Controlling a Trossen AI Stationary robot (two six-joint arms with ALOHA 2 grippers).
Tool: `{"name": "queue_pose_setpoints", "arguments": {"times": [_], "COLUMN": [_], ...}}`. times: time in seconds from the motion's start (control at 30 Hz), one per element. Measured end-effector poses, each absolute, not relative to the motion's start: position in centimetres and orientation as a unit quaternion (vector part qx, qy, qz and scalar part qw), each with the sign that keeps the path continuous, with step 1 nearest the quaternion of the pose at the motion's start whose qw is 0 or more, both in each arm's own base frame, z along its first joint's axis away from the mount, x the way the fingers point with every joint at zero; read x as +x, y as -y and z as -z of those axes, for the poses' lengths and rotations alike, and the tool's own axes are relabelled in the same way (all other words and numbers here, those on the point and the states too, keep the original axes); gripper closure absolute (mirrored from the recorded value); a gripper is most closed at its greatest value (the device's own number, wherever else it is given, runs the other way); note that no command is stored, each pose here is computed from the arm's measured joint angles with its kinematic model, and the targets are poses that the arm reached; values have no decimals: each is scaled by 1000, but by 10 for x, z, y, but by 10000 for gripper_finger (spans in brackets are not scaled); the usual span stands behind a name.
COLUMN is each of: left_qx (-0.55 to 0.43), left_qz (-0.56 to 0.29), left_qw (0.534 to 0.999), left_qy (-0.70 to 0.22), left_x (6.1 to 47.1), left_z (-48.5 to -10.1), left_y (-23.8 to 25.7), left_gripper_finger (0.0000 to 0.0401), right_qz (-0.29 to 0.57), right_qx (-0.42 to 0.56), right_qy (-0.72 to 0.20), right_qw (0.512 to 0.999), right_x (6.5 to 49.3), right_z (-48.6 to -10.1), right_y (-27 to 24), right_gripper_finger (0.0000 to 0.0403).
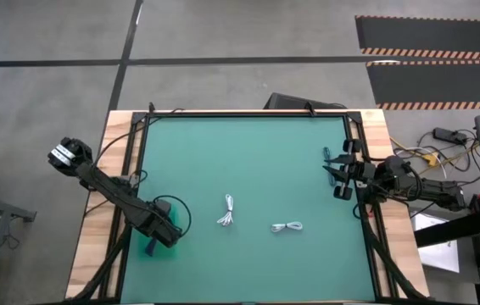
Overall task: Pick and place USB-C Cables
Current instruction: Put the black violet charger cable into the green bin, then put the black blue charger cable into the green bin
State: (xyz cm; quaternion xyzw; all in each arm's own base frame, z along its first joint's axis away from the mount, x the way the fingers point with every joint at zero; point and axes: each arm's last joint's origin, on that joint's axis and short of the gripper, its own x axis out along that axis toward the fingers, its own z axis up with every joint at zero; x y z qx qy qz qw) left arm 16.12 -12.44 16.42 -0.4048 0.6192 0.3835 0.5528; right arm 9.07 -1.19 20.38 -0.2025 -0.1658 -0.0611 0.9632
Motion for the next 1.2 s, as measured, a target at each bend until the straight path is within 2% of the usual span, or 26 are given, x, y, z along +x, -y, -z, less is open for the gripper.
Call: {"name": "queue_pose_setpoints", "arguments": {"times": [0.8, 1.2], "left_qx": [-411, -420], "left_qz": [-375, -359], "left_qw": [546, 541], "left_qy": [-626, -634], "left_x": [163, 164], "left_z": [-167, -171], "left_y": [126, 128], "left_gripper_finger": [347, 260], "right_qz": [61, 61], "right_qx": [-202, -202], "right_qy": [166, 166], "right_qw": [963, 963], "right_x": [91, 91], "right_z": [-204, -204], "right_y": [12, 12], "right_gripper_finger": [339, 339]}}
